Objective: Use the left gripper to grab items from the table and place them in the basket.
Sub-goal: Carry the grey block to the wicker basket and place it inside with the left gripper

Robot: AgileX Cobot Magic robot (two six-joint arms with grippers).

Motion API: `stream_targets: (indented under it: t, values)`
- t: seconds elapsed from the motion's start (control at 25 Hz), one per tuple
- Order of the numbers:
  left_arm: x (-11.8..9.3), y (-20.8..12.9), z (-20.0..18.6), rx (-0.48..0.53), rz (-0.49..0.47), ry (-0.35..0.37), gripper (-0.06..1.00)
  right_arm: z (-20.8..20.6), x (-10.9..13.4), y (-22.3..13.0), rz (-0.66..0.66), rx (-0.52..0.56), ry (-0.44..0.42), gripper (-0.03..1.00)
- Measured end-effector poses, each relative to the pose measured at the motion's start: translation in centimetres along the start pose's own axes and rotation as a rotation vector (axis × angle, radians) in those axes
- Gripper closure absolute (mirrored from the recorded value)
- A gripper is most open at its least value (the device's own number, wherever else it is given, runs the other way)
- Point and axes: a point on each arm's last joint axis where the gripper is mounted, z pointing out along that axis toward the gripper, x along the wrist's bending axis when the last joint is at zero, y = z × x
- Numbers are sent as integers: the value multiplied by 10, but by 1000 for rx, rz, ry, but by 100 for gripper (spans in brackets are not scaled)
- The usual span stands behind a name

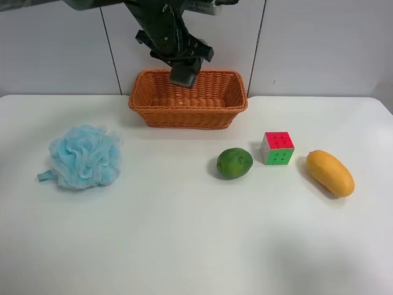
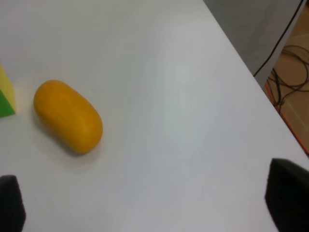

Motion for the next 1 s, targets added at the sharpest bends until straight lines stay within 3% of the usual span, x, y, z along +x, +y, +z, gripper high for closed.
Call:
stream_targets:
  t: [0.32,0.68,0.76,0.88,1.0]
  values:
    - [7,-8,35,-62,9,15,40,0,0,0,0,0,0,-2]
    - [9,-11,42,-63,9,17,40,0,0,0,0,0,0,-2]
    - [9,-11,42,-63,9,17,29,0,0,0,0,0,0,-2]
    - [9,-11,42,-63,10,18,3,0,0,0,0,0,0,-2]
    - [9,-11,42,-63,14,19,-3,0,0,0,0,0,0,-2]
